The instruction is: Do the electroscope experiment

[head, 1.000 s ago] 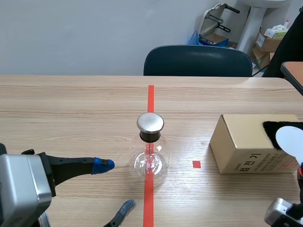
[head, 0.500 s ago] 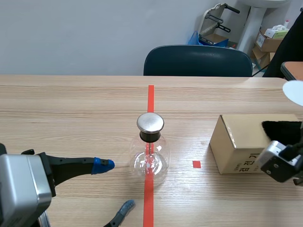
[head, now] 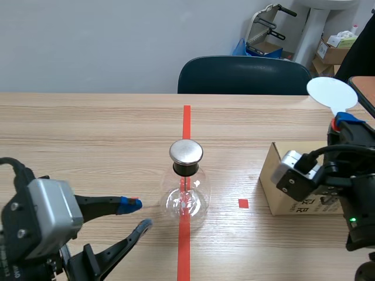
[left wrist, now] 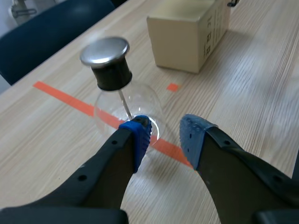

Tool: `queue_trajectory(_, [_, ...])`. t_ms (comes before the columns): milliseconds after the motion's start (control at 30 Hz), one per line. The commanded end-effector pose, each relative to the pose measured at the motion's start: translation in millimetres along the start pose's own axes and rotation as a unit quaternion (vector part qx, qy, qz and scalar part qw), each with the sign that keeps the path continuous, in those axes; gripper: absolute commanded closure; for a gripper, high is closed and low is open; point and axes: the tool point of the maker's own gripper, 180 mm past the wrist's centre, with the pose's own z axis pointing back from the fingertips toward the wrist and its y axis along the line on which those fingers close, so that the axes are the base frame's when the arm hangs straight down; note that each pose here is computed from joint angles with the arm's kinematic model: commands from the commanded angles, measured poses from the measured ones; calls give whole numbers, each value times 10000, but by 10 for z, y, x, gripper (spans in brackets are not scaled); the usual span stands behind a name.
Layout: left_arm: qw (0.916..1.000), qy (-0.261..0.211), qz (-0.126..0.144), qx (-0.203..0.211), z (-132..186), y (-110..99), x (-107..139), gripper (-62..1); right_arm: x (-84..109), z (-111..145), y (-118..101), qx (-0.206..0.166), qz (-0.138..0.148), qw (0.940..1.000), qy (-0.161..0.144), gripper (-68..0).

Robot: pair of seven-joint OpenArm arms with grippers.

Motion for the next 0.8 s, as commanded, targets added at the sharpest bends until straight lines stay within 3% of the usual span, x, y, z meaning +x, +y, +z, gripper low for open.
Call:
queue_trajectory(0, [9999,-106,63,-12,-40,-2,18,-155,1,-25,-90,-164,60,9998,-31,-11])
queue_trajectory(300, [9984,14,446,333,-126,230,-239,-72,279,12,-60,-151,-54,9997,-158,-11])
queue_trajectory(767, [9965,236,647,465,-305,364,-590,-40,693,174,28,59,-190,9981,-592,-11])
